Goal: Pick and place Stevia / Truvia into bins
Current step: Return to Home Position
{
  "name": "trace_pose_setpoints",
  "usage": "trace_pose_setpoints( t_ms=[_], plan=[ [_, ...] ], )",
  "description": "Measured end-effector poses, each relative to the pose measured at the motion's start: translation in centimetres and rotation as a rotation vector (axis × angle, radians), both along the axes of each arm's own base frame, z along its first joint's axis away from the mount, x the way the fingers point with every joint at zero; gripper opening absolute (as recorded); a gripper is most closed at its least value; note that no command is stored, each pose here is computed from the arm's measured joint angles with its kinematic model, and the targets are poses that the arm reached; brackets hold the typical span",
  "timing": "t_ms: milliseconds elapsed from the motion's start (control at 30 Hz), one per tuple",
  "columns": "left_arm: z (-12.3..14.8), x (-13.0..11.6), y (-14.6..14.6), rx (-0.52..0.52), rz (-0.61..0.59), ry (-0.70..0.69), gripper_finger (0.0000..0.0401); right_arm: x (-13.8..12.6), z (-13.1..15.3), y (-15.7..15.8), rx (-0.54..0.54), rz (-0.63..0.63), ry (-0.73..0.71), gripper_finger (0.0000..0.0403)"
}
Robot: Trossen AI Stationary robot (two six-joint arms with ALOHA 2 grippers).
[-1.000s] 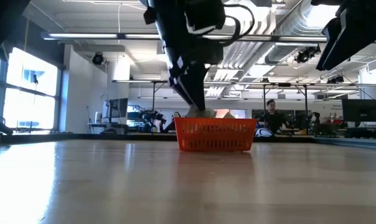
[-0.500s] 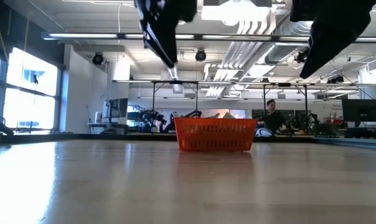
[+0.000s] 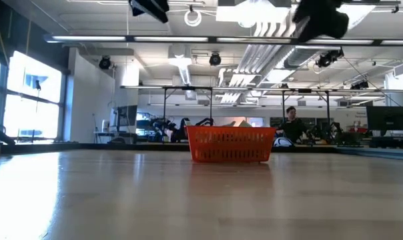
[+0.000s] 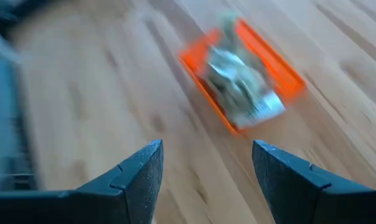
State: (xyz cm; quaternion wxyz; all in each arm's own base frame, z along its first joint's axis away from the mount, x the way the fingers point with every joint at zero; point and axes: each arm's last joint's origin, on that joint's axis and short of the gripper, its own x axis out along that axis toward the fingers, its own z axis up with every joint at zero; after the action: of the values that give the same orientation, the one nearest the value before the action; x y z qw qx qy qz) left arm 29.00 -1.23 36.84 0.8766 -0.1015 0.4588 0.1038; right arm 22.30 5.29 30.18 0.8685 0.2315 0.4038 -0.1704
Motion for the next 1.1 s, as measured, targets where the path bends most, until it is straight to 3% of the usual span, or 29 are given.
trace_pose_setpoints(
  t_ms=[133,267,400,600,700,867,1000,1100],
  plan=[
    [-0.7,-1.5,1.5,-0.026,-0.066,-0.132,0.0178,-0.1,1.3,-1.6,0.038,0.053,-0.136,0.0236],
    [-4.1,-4.2,2.8,-0.172,-0.144,-0.298,0.0177,-2.1,0.0,-3.5,0.067,-0.009,-0.179,0.0236],
    [-6.4,-7.4,3.4,-0.275,-0.202,-0.482,0.0177,-4.6,-1.2,-5.1,0.117,-0.073,-0.332,0.0236],
    [-8.3,-11.8,4.1,-0.252,-0.139,-0.583,0.0177,-7.5,-2.5,-6.4,0.11,-0.058,-0.749,0.0236],
    [-8.7,-13.4,4.3,-0.224,-0.116,-0.643,0.0177,-8.8,-3.4,-6.6,0.083,-0.041,-0.879,0.0236],
    [-8.7,-14.8,4.7,-0.175,-0.036,-0.76,0.0177,-10.3,-4.7,-6.7,0.058,-0.042,-0.926,0.0236],
    [-9.3,-15.2,4.9,-0.138,0.076,-0.745,0.0177,-11.0,-5.4,-6.8,0.042,-0.094,-0.872,0.0236],
    [-9.9,-15.4,5.1,-0.166,0.17,-0.694,0.0177,-11.4,-6.1,-7.1,-0.005,-0.188,-0.8,0.0236]
  ],
)
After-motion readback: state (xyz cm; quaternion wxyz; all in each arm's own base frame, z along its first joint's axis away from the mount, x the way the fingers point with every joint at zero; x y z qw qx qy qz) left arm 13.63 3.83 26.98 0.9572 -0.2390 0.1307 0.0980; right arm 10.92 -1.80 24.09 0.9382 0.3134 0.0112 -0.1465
